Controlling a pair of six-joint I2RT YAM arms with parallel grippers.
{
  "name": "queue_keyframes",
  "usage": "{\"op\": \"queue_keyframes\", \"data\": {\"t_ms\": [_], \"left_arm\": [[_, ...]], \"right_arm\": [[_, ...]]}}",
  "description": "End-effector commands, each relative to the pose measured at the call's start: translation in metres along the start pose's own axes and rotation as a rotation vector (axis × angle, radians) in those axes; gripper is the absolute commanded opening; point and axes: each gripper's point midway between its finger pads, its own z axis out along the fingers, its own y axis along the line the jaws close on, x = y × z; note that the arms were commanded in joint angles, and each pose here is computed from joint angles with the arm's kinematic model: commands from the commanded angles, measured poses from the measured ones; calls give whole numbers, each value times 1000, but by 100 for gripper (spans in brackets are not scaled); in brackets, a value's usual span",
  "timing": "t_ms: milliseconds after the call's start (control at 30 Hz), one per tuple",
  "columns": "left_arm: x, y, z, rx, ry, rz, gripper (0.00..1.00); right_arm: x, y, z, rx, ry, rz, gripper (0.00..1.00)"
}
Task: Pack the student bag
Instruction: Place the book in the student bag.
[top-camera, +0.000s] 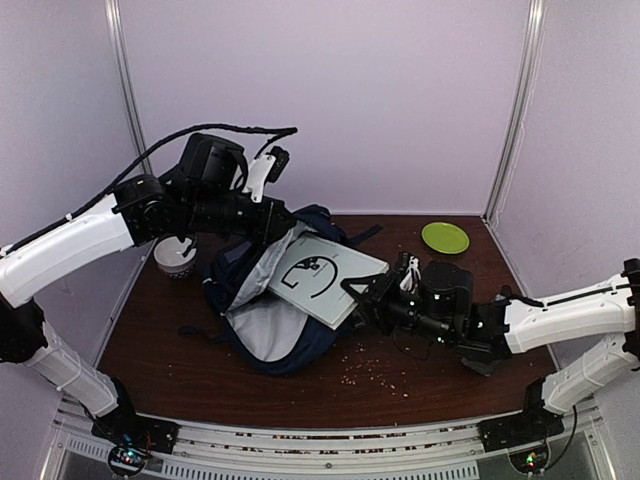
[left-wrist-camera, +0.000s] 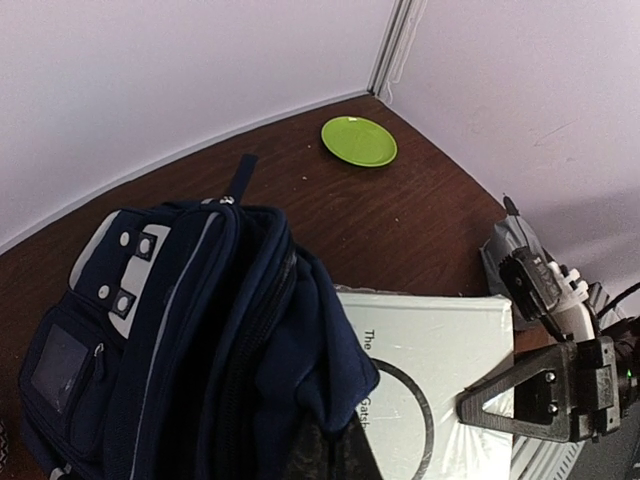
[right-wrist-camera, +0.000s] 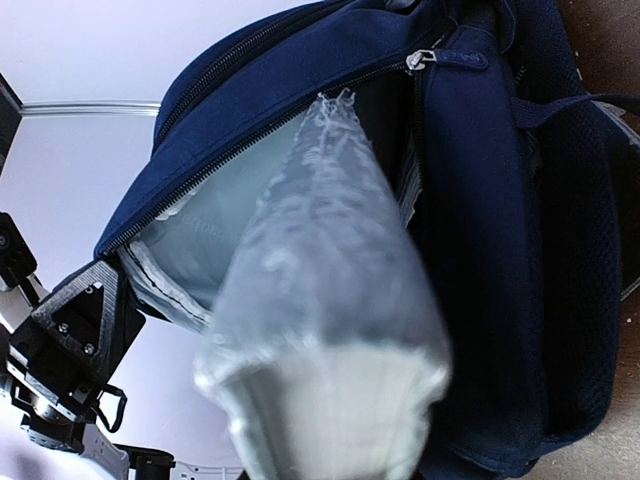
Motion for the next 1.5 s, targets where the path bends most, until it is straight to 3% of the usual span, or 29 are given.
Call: {"op": "queue_keyframes", "data": {"t_ms": [0, 333, 700, 1200, 1467], "left_arm": [[-82, -44, -63, 178, -290, 25, 0], [-83, -50, -71, 211, -272, 47, 0], [-80, -58, -72, 255, -248, 3, 0], [-81, -86, -61, 383, -255, -96, 0], [-80, -77, -49, 312, -259, -101, 0]], "right_arm": [[-18, 80, 1, -256, -39, 70, 0], [-25, 66, 37, -219, -57, 86, 0], [-26, 38, 79, -177, -96, 87, 0], [-23, 38, 125, -190, -161, 123, 0], [-33, 33, 112, -187, -230, 104, 0]]}}
